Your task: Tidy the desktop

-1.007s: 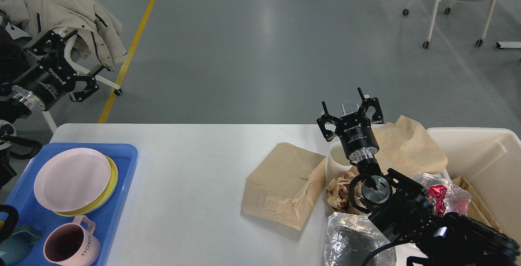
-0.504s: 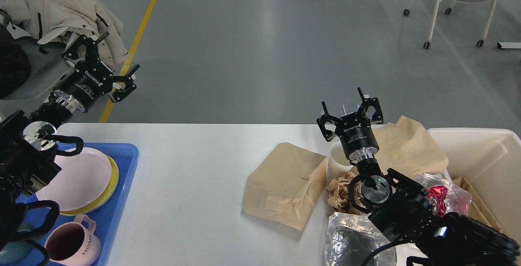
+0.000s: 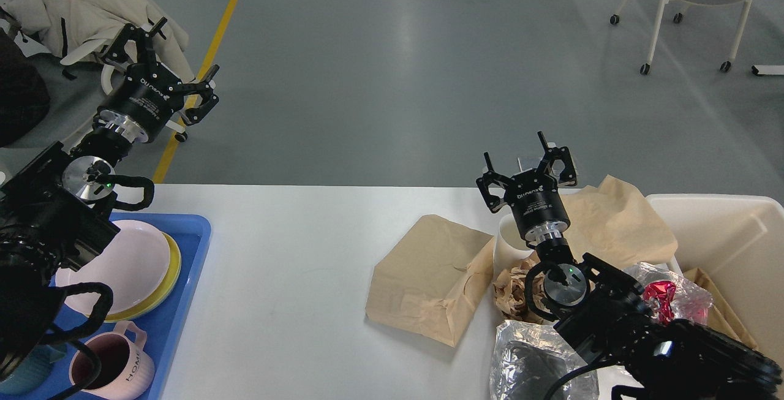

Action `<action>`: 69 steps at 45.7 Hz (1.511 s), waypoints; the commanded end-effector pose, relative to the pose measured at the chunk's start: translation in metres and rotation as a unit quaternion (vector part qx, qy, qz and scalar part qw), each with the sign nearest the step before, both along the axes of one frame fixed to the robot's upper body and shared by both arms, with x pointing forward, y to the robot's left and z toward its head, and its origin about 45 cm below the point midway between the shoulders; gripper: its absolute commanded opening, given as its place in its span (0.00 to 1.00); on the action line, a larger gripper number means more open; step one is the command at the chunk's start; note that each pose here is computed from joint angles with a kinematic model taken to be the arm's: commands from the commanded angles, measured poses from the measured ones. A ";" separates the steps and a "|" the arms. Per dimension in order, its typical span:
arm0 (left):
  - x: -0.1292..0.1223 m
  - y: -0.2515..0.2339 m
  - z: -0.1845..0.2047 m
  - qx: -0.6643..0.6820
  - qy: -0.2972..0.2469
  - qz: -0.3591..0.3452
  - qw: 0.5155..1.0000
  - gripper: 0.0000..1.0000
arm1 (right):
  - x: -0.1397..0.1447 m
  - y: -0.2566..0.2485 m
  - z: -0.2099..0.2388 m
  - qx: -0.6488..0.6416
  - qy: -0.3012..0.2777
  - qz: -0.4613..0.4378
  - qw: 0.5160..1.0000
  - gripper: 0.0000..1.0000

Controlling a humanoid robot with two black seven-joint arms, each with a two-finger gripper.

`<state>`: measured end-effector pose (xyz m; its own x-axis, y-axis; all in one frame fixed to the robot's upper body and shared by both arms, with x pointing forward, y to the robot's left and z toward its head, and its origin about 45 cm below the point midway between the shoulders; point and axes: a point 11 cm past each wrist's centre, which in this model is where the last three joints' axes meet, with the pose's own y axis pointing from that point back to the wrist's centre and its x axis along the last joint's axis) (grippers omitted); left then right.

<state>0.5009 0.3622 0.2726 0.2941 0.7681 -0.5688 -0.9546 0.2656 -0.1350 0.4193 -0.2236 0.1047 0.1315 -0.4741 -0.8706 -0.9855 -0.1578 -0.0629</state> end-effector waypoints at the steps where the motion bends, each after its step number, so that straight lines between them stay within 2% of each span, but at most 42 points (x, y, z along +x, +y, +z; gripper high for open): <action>1: 0.003 -0.011 -0.005 -0.003 0.009 -0.001 1.000 1.00 | 0.000 0.000 0.000 0.000 0.000 0.000 1.000 1.00; 13: -0.011 -0.007 -0.036 -0.005 0.036 0.000 0.999 1.00 | 0.000 0.000 0.000 0.000 0.000 0.000 1.000 1.00; 23: -0.038 0.002 -0.082 -0.013 0.074 0.003 0.997 1.00 | 0.000 0.000 0.000 0.000 0.000 0.000 1.000 1.00; 30: -0.043 0.002 -0.090 -0.022 0.068 0.013 0.997 1.00 | 0.000 0.000 0.000 0.000 0.000 0.000 1.000 1.00; 36: -0.072 -0.017 -0.143 -0.058 0.111 0.014 0.992 1.00 | 0.000 0.000 0.000 -0.001 0.000 0.000 1.000 1.00; 69: -0.071 -0.012 -0.139 -0.075 0.082 0.048 0.993 1.00 | 0.000 0.000 0.000 0.000 0.000 0.000 1.000 1.00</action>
